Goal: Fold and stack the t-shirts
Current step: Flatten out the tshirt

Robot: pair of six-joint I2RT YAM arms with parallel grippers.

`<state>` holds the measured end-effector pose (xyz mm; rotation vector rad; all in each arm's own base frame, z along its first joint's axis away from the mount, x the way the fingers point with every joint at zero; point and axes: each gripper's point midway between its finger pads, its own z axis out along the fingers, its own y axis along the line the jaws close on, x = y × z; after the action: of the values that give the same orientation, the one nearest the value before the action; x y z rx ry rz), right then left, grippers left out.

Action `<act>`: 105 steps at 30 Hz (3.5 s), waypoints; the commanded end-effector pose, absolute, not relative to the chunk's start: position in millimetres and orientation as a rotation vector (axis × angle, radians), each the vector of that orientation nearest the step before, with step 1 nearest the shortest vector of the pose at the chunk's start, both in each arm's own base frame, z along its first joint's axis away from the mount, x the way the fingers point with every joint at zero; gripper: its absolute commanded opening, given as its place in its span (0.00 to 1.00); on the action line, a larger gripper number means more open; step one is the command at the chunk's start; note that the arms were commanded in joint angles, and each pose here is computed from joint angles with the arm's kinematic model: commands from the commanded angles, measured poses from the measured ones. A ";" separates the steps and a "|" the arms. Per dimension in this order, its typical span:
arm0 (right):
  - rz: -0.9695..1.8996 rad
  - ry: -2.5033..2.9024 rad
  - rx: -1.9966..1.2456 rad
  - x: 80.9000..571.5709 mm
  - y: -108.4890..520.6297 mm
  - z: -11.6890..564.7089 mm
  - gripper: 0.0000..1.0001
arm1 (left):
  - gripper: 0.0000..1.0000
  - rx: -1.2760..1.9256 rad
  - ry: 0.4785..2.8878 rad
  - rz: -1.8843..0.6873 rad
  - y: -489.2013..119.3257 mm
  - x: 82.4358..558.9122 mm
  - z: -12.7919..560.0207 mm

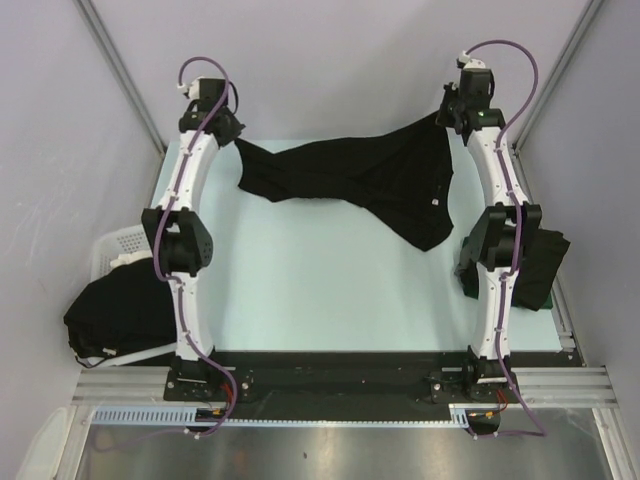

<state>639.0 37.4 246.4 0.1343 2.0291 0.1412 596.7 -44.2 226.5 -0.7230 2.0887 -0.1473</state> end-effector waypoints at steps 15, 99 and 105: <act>0.101 1.602 0.191 625.0 -20.4 423.7 0.00 | 0.00 -0.762 1.723 -0.149 55.1 565.7 388.2; 0.039 1.698 0.270 388.1 6.7 413.2 0.00 | 0.00 -0.362 1.530 -0.413 -58.1 343.7 417.7; -0.025 2.211 0.442 329.4 1.9 272.9 0.00 | 0.00 -0.517 1.990 -0.391 -60.3 285.8 285.5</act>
<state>377.9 11.9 364.5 0.2813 1.8399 0.0634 328.2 -75.4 360.8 -0.3889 1.7178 -0.4946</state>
